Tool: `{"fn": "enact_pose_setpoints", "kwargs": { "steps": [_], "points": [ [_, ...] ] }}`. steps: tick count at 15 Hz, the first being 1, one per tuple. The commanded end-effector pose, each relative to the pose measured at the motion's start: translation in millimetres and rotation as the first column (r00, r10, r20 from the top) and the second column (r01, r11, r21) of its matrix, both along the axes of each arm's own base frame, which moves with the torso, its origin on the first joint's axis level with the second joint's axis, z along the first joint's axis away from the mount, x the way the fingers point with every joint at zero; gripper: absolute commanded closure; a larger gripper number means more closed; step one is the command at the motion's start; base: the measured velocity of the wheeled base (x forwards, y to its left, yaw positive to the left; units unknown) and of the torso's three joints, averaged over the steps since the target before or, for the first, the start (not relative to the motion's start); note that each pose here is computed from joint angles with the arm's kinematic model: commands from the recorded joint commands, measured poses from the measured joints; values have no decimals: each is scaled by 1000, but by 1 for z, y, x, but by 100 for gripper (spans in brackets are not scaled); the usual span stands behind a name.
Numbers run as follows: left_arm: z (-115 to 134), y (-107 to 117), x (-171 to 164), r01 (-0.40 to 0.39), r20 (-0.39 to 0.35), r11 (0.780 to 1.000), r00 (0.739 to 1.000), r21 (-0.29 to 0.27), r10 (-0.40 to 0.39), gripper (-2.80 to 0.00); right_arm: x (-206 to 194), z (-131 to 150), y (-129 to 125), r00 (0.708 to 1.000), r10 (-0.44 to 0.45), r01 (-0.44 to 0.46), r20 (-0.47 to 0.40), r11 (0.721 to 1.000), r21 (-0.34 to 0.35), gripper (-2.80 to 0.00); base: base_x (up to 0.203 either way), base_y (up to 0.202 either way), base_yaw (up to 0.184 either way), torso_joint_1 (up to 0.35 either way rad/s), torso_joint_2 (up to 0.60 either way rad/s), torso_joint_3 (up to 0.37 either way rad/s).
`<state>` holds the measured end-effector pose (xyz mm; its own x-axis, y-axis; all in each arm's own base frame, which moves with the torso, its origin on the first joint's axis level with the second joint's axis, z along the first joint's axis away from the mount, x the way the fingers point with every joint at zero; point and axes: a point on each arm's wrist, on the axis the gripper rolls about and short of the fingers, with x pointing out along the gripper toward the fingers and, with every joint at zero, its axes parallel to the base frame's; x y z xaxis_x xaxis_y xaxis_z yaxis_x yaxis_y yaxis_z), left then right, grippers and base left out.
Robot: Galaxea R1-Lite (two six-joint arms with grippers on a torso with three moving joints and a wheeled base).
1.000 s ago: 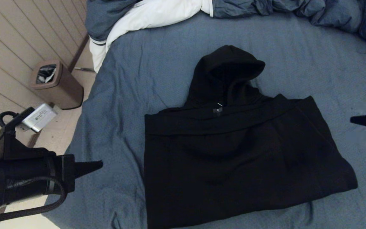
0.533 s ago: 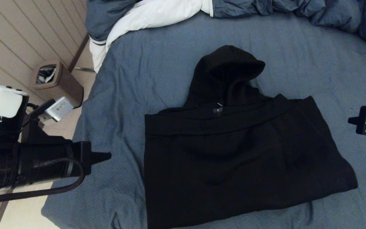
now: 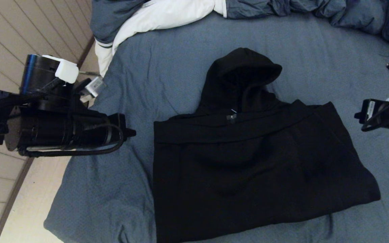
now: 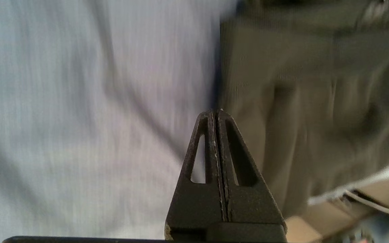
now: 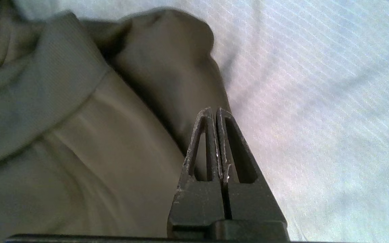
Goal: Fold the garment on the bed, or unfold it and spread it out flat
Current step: Unfold the black sweatshirt
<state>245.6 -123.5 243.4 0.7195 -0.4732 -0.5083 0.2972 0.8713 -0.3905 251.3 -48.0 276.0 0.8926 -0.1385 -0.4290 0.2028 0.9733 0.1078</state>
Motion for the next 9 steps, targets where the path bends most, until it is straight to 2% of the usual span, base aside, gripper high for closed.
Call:
{"fn": "enact_pose_setpoints", "kwargs": {
  "steps": [1,4,5,7,9],
  "points": [
    [-8,-10,27,-10,-23,1000,1000,9,10,0,20,1,-5,999,51,-51,5,998,23,0,0,0,0,0,0,0],
    [-4,-21,50,-8,1,1000,1000,7,8,0,31,25,-3,991,102,-102,83,995,-5,0,0,0,0,0,0,0],
    [-1,-23,54,-6,16,1000,1000,7,5,-280,37,28,-2,989,113,-113,94,994,-14,0,0,0,0,0,0,0],
    [1,-28,65,-27,39,1000,999,15,26,-280,51,32,-3,985,132,-130,107,991,-24,0,0,0,0,0,0,0],
    [-5,-33,75,-24,32,1000,999,18,24,-280,61,25,-3,985,146,-145,92,989,-20,0,0,0,0,0,0,0]
  ]
}}
